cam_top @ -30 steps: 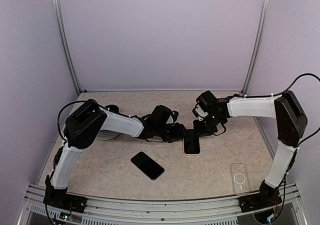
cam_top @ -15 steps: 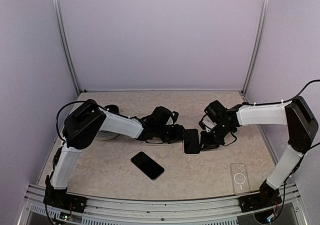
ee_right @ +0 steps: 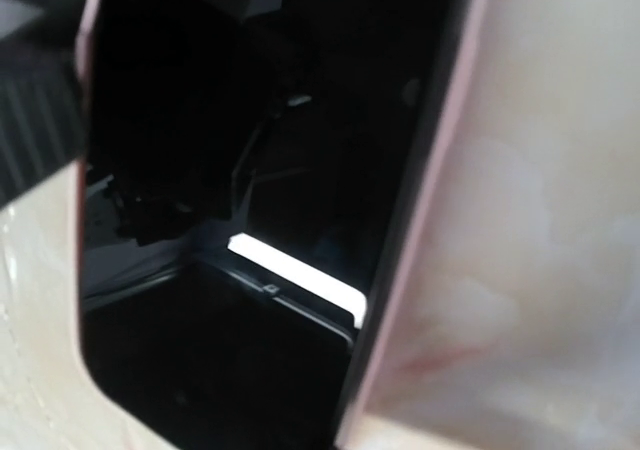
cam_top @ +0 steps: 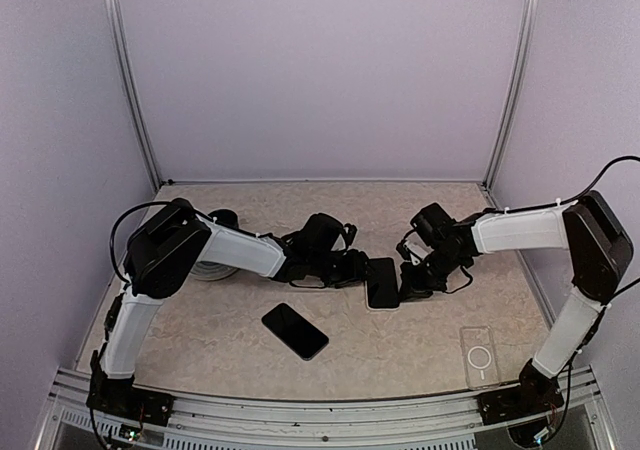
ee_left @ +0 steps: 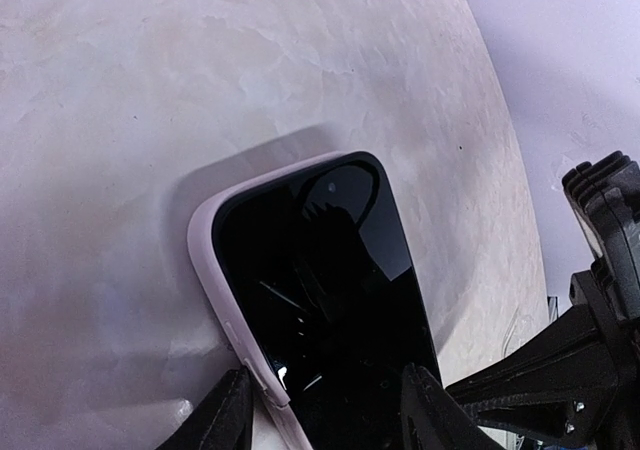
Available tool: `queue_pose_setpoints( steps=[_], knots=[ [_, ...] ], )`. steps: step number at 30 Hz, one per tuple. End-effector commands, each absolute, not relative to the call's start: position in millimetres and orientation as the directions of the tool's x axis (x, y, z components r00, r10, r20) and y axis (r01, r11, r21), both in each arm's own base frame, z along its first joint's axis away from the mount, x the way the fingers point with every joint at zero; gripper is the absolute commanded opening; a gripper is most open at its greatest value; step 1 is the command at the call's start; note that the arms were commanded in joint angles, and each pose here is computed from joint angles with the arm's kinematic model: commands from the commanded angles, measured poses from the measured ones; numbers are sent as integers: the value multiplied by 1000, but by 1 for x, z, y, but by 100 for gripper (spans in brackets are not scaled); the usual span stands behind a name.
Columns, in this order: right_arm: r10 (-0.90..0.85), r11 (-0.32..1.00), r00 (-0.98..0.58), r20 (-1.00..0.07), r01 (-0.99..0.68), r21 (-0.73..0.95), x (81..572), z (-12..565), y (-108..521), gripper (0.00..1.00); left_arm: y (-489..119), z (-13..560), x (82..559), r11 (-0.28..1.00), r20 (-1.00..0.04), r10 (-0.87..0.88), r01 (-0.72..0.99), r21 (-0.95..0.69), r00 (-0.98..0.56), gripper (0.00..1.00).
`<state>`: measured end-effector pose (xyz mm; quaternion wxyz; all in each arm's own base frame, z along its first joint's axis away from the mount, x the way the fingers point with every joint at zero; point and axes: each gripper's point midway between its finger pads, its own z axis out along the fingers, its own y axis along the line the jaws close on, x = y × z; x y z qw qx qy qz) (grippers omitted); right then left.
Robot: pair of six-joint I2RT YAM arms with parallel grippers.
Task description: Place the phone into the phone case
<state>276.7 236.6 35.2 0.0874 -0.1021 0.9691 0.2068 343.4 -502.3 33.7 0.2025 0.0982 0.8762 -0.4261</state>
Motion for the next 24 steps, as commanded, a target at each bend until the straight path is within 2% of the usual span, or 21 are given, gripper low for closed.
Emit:
queue_pose_setpoints(
  steps=[1, 4, 10, 20, 24],
  knots=[
    [-184, 919, -968, -168, -231, 320, 272, 7, 227, 0, -472, -41, 310, 750, -275, 94, 249, -612, -957, 51],
    [-208, 926, -970, -124, -236, 295, 261, -10, 227, 0, -474, -44, 310, 747, -267, 98, 248, -616, -959, 51],
    [-235, 935, -966, -106, -254, 248, 252, -24, 230, 0, -474, -46, 310, 745, -258, 98, 243, -621, -961, 49],
    [-284, 955, -959, -7, -283, 89, 235, -65, 214, 0, -471, -51, 308, 751, -246, 98, 234, -618, -964, 49],
    [-289, 952, -957, -31, -291, 99, 240, -52, 218, 0, -470, -48, 308, 748, -247, 95, 233, -621, -964, 49]
  ],
)
